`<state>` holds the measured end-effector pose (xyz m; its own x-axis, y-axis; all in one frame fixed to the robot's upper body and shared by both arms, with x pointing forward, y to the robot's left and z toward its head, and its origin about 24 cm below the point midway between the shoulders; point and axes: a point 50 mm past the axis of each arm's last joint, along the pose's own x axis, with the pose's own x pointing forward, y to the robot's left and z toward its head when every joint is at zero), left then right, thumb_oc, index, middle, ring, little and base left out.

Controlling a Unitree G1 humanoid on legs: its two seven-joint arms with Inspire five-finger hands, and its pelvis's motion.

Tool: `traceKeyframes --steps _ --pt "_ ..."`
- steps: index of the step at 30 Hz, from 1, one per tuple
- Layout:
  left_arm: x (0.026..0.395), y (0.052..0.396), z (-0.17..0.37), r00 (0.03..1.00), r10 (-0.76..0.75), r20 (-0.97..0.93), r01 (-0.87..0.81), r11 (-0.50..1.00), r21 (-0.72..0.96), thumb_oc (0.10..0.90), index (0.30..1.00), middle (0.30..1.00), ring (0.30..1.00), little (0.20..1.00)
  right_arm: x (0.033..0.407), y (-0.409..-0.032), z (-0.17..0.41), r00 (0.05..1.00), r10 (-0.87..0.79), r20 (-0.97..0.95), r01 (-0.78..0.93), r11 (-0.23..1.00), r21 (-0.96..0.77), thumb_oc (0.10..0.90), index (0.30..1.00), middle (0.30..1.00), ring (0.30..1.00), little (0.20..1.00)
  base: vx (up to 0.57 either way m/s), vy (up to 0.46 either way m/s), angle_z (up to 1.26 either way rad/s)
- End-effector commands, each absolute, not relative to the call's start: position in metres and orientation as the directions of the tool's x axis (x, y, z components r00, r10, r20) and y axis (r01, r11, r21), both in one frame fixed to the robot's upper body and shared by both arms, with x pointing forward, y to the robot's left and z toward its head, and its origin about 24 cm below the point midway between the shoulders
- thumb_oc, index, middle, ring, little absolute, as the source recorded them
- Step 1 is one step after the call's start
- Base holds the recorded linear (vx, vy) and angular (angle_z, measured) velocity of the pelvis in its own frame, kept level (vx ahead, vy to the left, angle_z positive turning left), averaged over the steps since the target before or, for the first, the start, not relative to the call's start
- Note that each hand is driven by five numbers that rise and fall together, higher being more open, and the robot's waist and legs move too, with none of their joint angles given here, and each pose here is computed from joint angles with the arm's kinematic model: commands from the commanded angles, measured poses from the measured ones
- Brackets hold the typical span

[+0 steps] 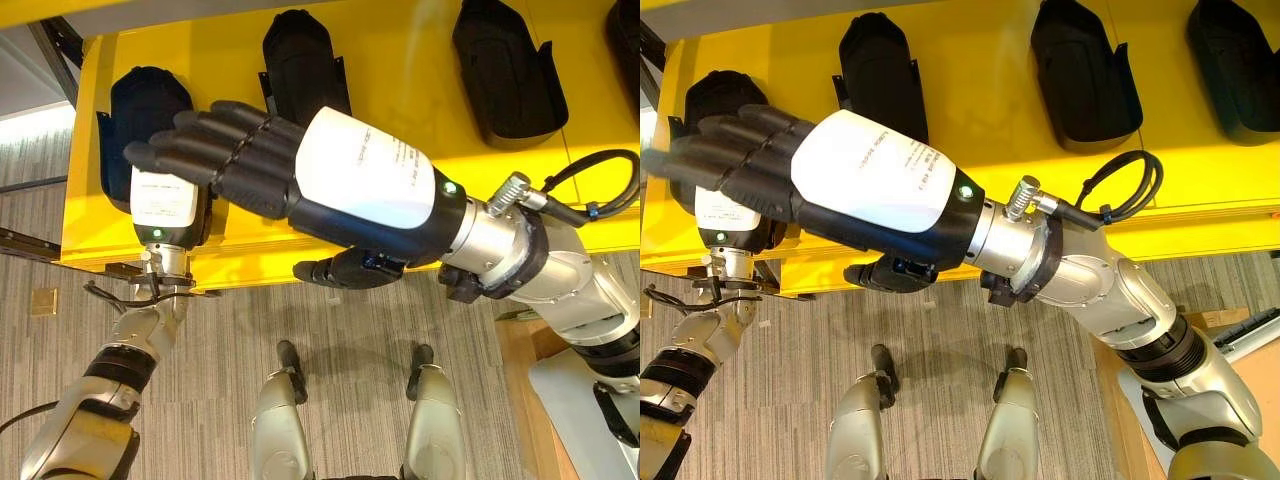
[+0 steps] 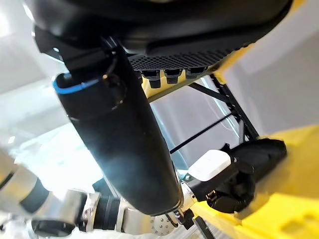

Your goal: Move parts from the plastic box to the shelf.

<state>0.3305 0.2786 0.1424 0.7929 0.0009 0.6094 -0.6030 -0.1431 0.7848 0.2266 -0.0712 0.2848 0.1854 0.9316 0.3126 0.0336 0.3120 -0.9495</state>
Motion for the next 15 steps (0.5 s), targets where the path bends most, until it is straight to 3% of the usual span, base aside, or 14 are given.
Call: traceKeyframes --steps 1,2,4,7,15 --pt "0.330 0.292 0.166 0.724 0.003 0.690 -0.670 -0.235 0.704 0.400 0.300 0.300 0.300 0.300 0.218 -0.064 0.286 0.148 0.944 0.296 -0.203 0.322 -0.925 0.900 1.000 1.000 1.000 1.000 0.00 0.000 0.00" --pt "0.331 0.292 0.168 0.722 0.002 0.692 -0.672 -0.238 0.701 0.400 0.300 0.300 0.300 0.300 0.220 -0.063 0.283 0.152 0.951 0.268 -0.248 0.299 -0.922 0.900 1.000 1.000 1.000 1.000 0.02 0.027 -0.06" --pt "0.332 0.295 0.174 0.714 0.001 0.701 -0.677 -0.258 0.690 0.400 0.300 0.300 0.300 0.300 0.226 -0.056 0.261 0.173 0.976 0.133 -0.508 0.204 -0.837 0.900 1.000 1.000 1.000 1.000 0.00 0.000 -0.07" --pt "0.334 0.302 0.186 0.698 0.018 0.716 -0.687 -0.265 0.676 0.400 0.300 0.300 0.300 0.300 0.232 -0.055 0.244 0.195 0.977 0.082 -0.635 0.189 -0.749 0.900 1.000 1.000 1.000 1.000 -0.01 -0.011 0.01" --pt "0.337 0.312 0.205 0.682 0.032 0.731 -0.689 -0.309 0.656 0.400 0.300 0.300 0.300 0.300 0.245 -0.066 0.223 0.237 0.968 0.087 -0.773 0.242 -0.587 0.900 1.000 1.000 1.000 1.000 -0.02 -0.031 0.03"
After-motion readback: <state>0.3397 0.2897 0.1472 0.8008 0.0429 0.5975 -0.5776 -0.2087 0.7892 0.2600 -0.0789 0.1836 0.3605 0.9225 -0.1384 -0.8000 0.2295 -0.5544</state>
